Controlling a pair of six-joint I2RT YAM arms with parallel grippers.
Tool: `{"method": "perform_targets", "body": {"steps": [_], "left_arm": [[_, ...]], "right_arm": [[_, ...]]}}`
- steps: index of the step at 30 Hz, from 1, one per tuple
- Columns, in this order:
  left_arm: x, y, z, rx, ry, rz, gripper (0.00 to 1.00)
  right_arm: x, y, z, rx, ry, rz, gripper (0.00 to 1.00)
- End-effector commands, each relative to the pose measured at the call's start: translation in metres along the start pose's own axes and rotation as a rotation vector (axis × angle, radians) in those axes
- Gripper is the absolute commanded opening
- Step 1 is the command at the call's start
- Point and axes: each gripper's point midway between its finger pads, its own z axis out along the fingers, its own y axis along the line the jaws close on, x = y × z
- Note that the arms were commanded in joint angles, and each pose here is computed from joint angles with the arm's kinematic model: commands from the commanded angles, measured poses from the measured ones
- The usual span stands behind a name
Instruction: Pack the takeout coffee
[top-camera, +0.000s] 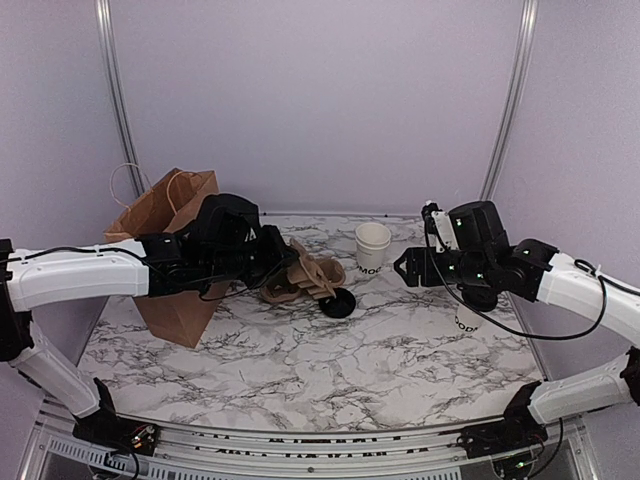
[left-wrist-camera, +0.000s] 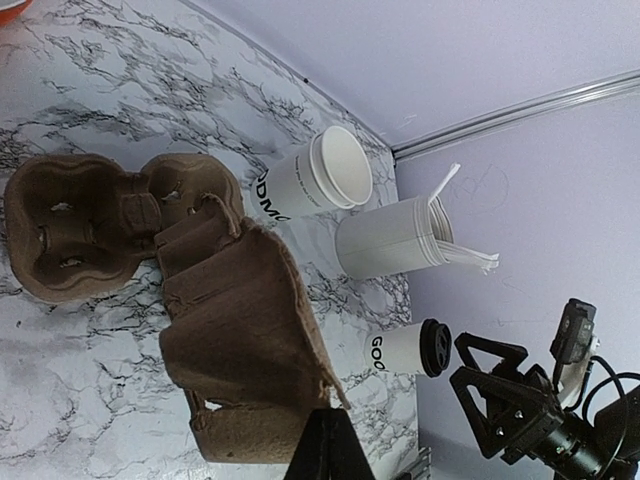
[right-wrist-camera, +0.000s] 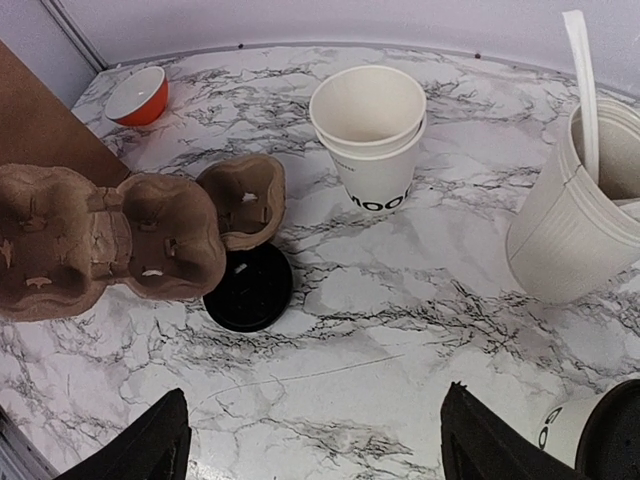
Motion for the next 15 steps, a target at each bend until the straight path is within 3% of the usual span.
{"method": "perform_targets", "body": {"steps": [1,15], "left_arm": [[0.016,-0.031,-0.009,0.075,0.071,0.046,0.0],[0.132,-0.071,0.004,0.188,0.336,0.078,0.0]], "right_arm": [[-0.017,0.006,-0.008,-0.007,-0.056,-0.009,0.84],[0.005,-0.014,-0.022,0.054,-0.023,0.026,0.84]]}}
